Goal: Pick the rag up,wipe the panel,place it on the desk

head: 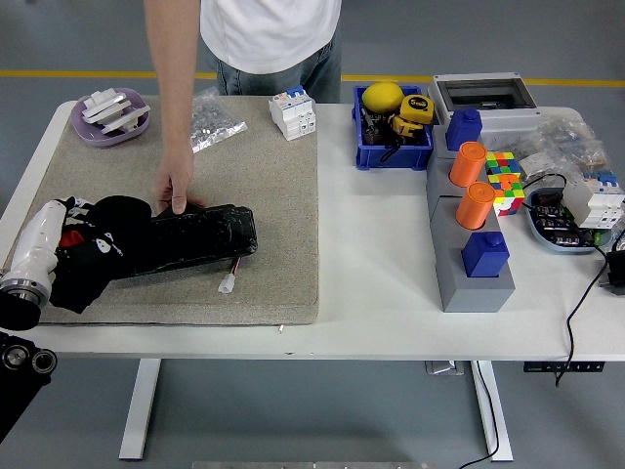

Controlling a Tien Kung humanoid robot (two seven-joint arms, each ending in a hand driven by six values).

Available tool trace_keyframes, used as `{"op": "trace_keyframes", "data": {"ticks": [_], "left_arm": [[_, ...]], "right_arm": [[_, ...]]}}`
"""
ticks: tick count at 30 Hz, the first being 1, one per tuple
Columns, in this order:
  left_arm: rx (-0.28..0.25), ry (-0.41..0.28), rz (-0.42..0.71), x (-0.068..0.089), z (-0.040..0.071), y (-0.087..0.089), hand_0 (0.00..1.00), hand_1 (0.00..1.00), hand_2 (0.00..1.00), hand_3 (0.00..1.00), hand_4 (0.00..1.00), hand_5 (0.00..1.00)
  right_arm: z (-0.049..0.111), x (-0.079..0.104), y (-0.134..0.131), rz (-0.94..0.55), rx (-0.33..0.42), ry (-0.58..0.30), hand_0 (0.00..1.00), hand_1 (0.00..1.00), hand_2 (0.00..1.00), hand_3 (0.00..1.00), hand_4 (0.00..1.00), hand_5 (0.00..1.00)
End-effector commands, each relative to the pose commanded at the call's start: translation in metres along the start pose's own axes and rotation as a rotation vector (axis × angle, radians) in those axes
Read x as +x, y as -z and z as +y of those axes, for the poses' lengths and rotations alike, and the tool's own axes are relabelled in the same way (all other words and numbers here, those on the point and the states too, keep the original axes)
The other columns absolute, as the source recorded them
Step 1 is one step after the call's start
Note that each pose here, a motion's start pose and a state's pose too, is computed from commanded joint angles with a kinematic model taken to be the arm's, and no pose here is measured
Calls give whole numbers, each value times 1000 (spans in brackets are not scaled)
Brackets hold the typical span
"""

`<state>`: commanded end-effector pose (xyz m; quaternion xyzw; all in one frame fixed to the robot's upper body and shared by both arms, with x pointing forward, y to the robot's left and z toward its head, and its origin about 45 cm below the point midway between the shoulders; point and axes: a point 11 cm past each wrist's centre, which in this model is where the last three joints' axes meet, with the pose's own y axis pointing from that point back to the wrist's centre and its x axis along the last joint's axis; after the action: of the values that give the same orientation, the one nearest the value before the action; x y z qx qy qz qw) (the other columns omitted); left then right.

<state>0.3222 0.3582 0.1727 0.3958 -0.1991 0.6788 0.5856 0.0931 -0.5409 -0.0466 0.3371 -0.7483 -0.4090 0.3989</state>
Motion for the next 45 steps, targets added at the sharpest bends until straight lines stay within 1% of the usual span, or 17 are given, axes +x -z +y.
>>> {"op": "trace_keyframes", "data": {"ticks": [8,12,16,22,25,30,33,37,39,41,45], "left_arm": [[-43,49,-3,-19,-1,-20,200,134,499,450,153,2],[-72,85,-17,-33,-4,-34,200,134,499,450,153,2],[-92,126,-22,-48,-8,-46,202,132,499,450,152,2],[-126,185,-45,-71,-11,-65,201,132,499,451,154,2],[-153,208,-47,-80,-12,-80,202,134,502,454,160,2],[-206,234,-49,-89,-10,-103,202,134,502,454,160,2],[-222,251,-55,-95,-9,-110,202,133,500,451,155,2],[-235,272,-73,-103,-5,-114,203,133,501,452,155,2],[-233,275,-73,-104,-5,-114,203,133,501,452,155,2],[-234,272,-72,-104,-5,-114,203,133,501,452,155,2],[-236,256,-73,-98,-7,-115,202,133,500,451,152,2]], "right_arm": [[0,1,-1,3,-5,-2,717,270,630,630,998,587],[0,1,-1,2,-8,-2,717,270,630,630,998,587],[0,1,-2,2,-11,-2,717,268,630,631,998,587],[0,0,-1,5,-12,-1,717,267,630,631,998,590],[0,0,0,7,-11,0,716,270,630,632,998,593],[0,0,2,8,-6,1,716,270,630,632,998,593],[0,-1,3,9,-5,2,716,268,630,632,998,594],[0,-1,3,9,-5,3,716,268,630,631,998,595],[0,-1,2,9,-6,3,716,268,630,631,998,595],[0,-1,2,10,-6,4,716,268,630,631,998,595],[0,-1,3,9,-5,3,716,268,630,632,998,595]]}}
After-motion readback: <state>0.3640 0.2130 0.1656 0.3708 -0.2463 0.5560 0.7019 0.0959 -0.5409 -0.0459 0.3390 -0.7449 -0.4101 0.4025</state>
